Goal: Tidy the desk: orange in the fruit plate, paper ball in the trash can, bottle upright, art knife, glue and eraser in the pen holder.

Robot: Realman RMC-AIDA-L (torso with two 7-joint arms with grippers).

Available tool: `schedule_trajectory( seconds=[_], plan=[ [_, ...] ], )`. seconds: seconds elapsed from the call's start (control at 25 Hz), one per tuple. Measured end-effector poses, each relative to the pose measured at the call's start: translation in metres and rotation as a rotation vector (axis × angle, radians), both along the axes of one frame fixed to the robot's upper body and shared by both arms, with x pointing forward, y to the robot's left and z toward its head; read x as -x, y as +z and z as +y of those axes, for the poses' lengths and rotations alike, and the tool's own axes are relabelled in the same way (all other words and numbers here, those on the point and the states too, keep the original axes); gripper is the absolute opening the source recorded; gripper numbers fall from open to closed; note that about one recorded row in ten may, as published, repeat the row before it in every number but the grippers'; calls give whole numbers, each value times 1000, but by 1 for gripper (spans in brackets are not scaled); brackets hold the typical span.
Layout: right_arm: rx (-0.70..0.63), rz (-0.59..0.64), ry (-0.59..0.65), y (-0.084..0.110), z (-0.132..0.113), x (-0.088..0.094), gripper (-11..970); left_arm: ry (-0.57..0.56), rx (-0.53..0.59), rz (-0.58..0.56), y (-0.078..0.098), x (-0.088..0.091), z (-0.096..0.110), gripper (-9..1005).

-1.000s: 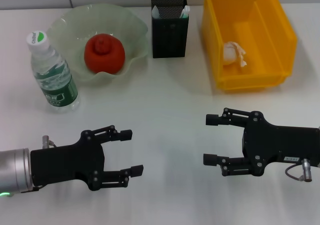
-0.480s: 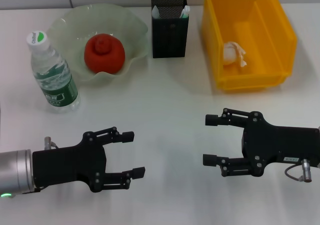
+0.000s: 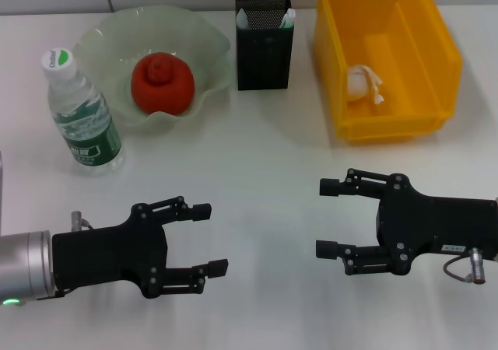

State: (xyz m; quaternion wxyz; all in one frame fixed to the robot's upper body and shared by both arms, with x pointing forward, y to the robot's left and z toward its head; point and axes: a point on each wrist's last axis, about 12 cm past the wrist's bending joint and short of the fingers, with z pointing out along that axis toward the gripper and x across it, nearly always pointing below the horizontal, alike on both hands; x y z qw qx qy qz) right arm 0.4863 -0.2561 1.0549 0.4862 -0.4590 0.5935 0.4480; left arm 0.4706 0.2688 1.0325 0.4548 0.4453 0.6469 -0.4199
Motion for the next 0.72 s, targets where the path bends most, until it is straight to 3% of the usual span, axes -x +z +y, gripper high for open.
schedule_trajectory(
  seconds=[0.72],
  plan=[
    [-12,14,5,2,1,0,816,4,-4,4,-1,-1,-1,832]
  ],
)
